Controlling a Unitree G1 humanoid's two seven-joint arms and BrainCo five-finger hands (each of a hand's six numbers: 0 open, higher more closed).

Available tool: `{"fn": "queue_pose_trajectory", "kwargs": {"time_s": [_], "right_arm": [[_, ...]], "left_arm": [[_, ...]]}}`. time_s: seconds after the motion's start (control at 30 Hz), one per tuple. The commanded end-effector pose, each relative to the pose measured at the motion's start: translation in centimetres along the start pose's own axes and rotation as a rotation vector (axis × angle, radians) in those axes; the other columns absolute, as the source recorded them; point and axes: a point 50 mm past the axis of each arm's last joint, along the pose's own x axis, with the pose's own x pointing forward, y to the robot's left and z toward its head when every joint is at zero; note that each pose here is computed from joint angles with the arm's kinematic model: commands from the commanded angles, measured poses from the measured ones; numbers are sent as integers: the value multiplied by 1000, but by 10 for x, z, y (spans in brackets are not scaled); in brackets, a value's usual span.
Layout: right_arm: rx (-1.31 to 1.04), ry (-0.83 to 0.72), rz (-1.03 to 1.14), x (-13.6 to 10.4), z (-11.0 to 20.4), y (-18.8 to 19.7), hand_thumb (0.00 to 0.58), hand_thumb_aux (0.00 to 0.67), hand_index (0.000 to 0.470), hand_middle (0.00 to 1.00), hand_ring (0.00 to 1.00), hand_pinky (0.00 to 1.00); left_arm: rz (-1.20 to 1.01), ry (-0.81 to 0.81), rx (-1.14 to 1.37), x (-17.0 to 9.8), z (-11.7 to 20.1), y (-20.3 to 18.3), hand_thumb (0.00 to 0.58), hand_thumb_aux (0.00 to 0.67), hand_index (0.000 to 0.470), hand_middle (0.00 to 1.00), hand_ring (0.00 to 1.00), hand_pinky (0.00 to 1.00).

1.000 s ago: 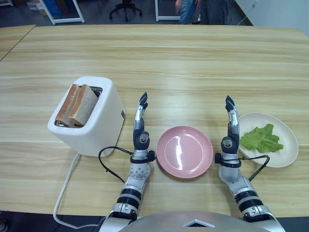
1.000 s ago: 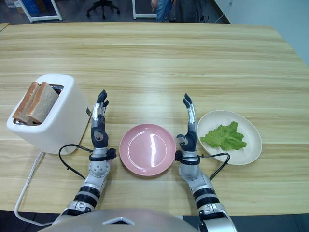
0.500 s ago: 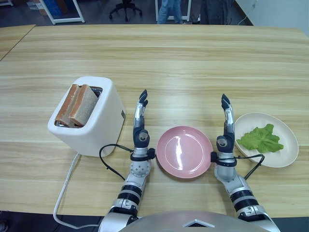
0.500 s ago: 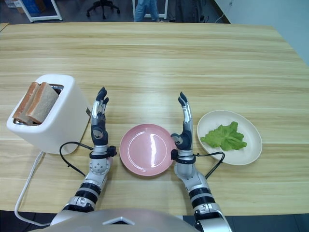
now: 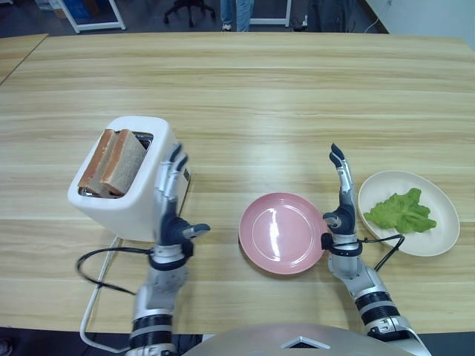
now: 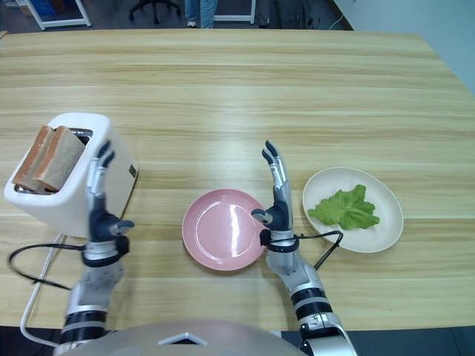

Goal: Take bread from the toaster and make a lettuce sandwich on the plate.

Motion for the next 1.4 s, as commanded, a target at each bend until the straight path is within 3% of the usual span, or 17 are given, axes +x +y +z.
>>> {"fn": "queue_pose_trajectory", "kwargs": {"time_s": [0.03,0.2,0.43,0.6,1.0,1.27,1.3,1.33,1.37,1.4], "right_arm": [[-34,-5,19,-2,-1,-2,0,0,0,0,0,0],[-45,-9,37,-4,-1,-1,0,0,0,0,0,0],[-54,-14,56,-5,-1,2,0,0,0,0,0,0],[-59,-16,61,-3,-3,4,0,0,0,0,0,0],[-69,-24,79,-2,-6,8,0,0,0,0,0,0],[-68,-29,74,-2,-5,7,0,0,0,0,0,0],[-67,-29,74,-2,-5,7,0,0,0,0,0,0],[-66,-28,73,-2,-5,7,0,0,0,0,0,0],[-65,-28,74,-2,-5,7,0,0,0,0,0,0],[-64,-28,74,-2,-5,7,0,0,0,0,0,0]], "left_arm": [[6,-4,362,7,-20,50,0,0,0,0,0,0],[-58,190,745,0,-72,108,0,0,0,0,0,0],[-173,386,793,-7,-107,124,0,0,0,0,0,0],[-242,442,758,-7,-113,121,0,0,0,0,0,0],[-344,400,645,2,-101,101,0,0,0,0,0,0],[-378,442,649,-1,-113,99,0,0,0,0,0,0],[-383,445,650,-1,-114,99,120,74,52,0,0,0],[-390,445,648,-2,-114,99,398,294,206,0,0,0],[-396,442,643,-3,-114,98,534,481,337,0,0,0],[-404,436,637,-4,-114,98,579,644,452,0,0,0]]}}
